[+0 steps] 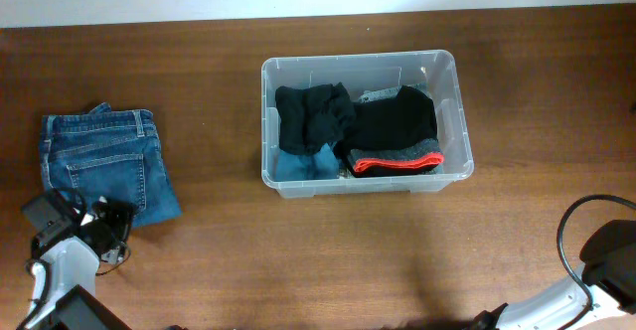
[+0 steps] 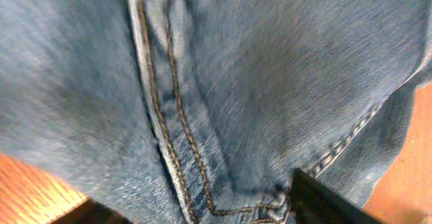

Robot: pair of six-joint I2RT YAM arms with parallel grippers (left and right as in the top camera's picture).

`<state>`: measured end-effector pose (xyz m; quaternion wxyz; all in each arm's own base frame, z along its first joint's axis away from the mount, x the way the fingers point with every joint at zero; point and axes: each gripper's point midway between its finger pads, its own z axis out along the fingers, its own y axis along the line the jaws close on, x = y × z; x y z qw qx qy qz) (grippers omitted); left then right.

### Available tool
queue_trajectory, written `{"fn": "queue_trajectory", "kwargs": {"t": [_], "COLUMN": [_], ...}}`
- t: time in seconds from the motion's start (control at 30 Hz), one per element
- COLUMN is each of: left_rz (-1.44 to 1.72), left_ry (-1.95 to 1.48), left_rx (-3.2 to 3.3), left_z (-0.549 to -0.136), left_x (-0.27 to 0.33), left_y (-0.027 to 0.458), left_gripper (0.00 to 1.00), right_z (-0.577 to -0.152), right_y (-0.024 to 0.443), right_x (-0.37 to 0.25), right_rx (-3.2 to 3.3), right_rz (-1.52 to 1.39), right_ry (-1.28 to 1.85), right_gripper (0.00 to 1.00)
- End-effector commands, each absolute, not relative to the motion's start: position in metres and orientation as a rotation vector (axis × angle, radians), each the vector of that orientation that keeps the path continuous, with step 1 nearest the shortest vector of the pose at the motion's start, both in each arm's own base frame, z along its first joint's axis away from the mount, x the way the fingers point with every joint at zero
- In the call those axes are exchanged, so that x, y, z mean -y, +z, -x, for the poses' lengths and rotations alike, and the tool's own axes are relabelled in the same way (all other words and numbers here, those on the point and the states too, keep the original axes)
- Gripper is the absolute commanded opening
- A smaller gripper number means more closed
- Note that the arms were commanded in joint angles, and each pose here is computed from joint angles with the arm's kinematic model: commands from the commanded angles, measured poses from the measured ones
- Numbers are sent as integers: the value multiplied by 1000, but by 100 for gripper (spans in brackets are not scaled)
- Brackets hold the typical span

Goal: Pack container
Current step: 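Close the left gripper on the lower edge of the dark-blue jeans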

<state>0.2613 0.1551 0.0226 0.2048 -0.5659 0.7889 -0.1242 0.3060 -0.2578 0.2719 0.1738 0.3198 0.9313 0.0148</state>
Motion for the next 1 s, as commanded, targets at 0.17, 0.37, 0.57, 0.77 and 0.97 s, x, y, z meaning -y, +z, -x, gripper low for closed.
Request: {"fn": "queue_trajectory", "kwargs": {"t": [0.17, 0.37, 0.57, 0.77, 0.97], "left_rz": [1522, 1533, 1533, 1616, 1668], "left_ry": [-278, -379, -414, -439, -466], "left_rx": [-2193, -2167, -2115, -2024, -1941], "left_z": [-263, -268, -272, -267, -271], "left_x": [-164, -153, -151, -148, -151], "left_y": [31, 29, 24, 11, 12], "left_gripper": [84, 85, 85, 92, 93], "right_z": [-306, -306, -306, -306, -306], "right_y": [272, 272, 272, 272, 272], "right_x": [258, 258, 258, 258, 258], "right_rx": [-2641, -2642, -2642, -2642, -2642], "right_rz": [-902, -902, -902, -902, -902], "right_ry": [39, 39, 39, 39, 39], "right_gripper": [98, 98, 98, 98, 98]}}
